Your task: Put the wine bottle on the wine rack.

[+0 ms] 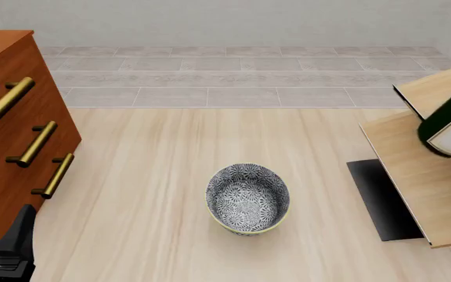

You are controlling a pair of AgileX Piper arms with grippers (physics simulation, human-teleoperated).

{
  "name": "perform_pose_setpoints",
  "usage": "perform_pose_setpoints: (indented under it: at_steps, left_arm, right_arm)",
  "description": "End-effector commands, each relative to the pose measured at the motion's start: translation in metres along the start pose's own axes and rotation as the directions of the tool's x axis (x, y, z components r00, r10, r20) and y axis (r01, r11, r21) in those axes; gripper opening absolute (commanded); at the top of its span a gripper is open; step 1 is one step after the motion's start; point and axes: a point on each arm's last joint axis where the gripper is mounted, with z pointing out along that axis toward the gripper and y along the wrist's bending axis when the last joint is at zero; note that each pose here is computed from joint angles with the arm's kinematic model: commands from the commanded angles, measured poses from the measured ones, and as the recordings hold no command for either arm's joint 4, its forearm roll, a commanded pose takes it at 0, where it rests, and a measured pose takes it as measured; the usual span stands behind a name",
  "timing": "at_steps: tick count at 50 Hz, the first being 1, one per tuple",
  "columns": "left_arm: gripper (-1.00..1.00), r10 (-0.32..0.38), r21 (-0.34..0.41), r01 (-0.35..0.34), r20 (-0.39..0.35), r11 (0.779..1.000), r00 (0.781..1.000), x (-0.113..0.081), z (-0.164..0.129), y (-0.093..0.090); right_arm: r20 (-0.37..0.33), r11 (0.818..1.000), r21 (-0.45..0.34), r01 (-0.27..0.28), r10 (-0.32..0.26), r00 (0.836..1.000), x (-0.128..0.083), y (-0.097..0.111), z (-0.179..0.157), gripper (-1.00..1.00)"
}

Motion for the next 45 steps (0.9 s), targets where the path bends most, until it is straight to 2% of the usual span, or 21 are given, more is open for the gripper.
perform_pose_setpoints:
  at_steps: [1, 45]
  left_arm:
    - [1.00, -0.002, 0.000, 0.002, 0.002, 1.000, 1.000, 0.000, 0.000, 0.000]
    - [1.00, 0.003, -0.003, -0.003, -0.010, 1.000, 1.000, 0.001, 0.000, 0.000]
  right_arm:
    - [0.015, 1.000, 0.030, -0.009, 0.009, 1.000, -0.006, -0.004, 0.005, -1.00]
    - [-0.004, 0.991, 0.126, -0.034, 0.035, 0.999, 0.007, -0.023, 0.034, -1.00]
